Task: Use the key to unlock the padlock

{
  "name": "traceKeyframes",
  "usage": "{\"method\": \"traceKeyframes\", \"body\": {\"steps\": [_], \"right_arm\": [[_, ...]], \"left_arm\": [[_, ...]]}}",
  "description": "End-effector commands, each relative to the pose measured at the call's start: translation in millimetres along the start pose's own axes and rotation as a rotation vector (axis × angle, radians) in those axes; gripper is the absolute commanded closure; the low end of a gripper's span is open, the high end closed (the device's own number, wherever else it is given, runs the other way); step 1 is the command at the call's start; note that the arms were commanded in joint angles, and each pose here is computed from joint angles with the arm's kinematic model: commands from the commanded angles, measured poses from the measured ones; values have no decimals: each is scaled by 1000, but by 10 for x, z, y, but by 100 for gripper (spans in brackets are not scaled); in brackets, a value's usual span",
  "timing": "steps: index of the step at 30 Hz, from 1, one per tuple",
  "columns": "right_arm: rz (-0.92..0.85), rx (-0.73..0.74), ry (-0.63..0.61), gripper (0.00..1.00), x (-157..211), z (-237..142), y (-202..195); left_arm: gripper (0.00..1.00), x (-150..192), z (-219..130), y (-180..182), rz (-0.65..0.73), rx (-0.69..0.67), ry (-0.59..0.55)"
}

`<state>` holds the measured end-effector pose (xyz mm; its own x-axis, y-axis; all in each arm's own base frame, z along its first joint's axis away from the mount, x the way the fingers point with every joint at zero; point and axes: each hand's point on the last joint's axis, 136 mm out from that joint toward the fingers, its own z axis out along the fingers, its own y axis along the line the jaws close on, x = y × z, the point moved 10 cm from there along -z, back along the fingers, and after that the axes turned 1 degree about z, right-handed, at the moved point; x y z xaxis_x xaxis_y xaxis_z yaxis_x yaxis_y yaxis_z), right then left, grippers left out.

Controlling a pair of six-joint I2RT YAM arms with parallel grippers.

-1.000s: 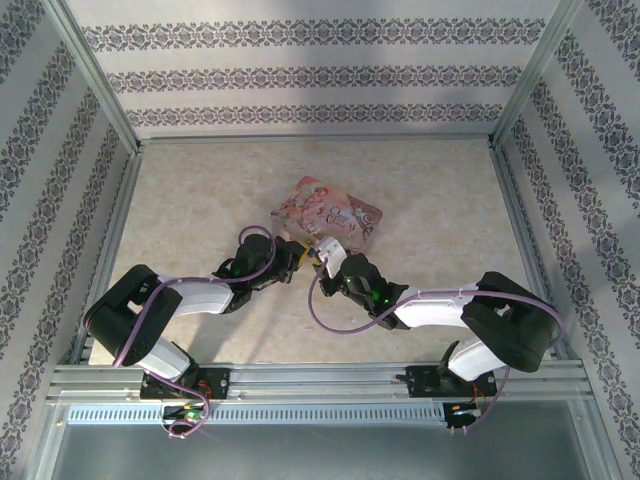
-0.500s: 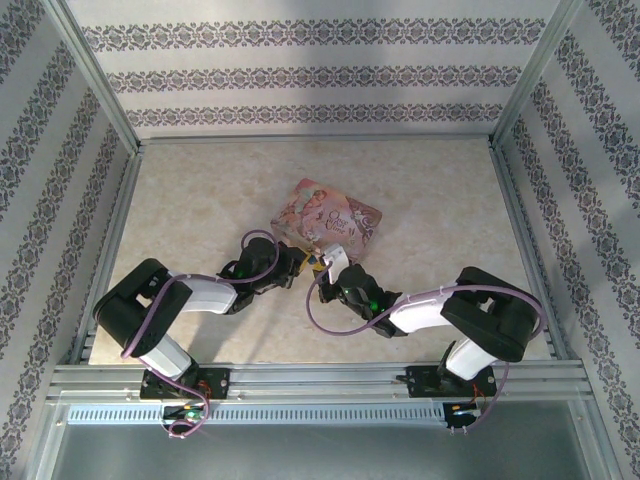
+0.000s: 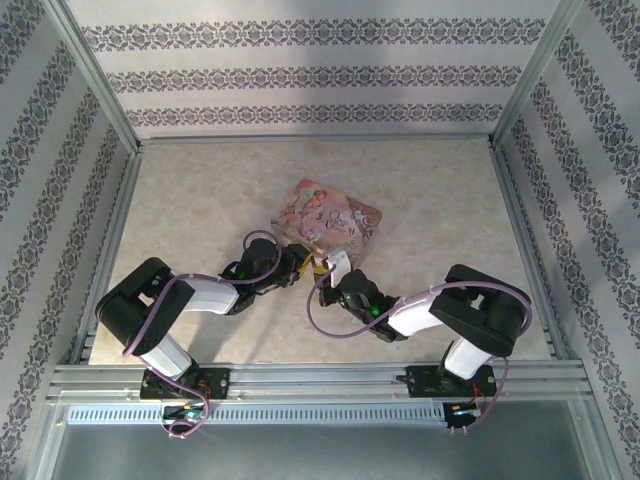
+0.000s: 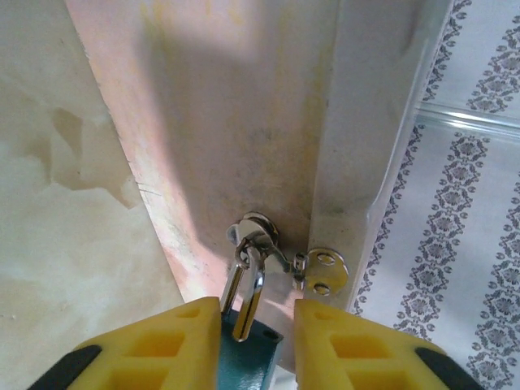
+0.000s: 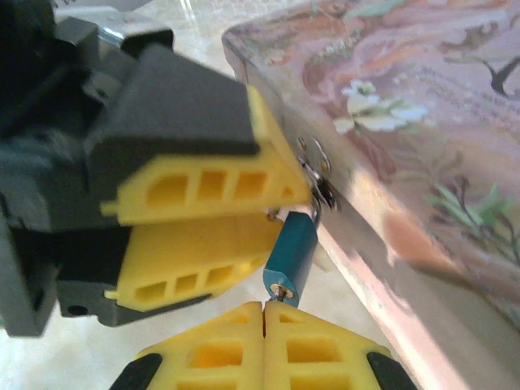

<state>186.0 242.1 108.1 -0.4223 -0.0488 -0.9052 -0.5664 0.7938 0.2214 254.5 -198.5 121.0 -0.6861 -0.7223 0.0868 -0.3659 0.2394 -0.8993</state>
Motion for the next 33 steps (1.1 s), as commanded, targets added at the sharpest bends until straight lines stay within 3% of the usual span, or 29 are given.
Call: {"method": "traceKeyframes", "body": {"steps": [1, 8, 16, 26, 33], "right_arm": [[47, -14, -25, 100, 29, -25, 17], [61, -7, -22, 100, 62, -41, -5], [45, -10, 0, 100, 150, -81, -40], [-26, -15, -14, 68, 70, -274, -61], [21, -41, -14, 46, -166, -517, -68]], "left_arm": [[65, 30, -63, -47, 26, 45, -20], [55, -21, -252, 1, 67, -7, -69], [48, -139, -638, -94, 217, -107, -182], [34, -397, -1327, -240, 418, -224, -395], [17, -574, -1437, -536, 565, -254, -351]]}}
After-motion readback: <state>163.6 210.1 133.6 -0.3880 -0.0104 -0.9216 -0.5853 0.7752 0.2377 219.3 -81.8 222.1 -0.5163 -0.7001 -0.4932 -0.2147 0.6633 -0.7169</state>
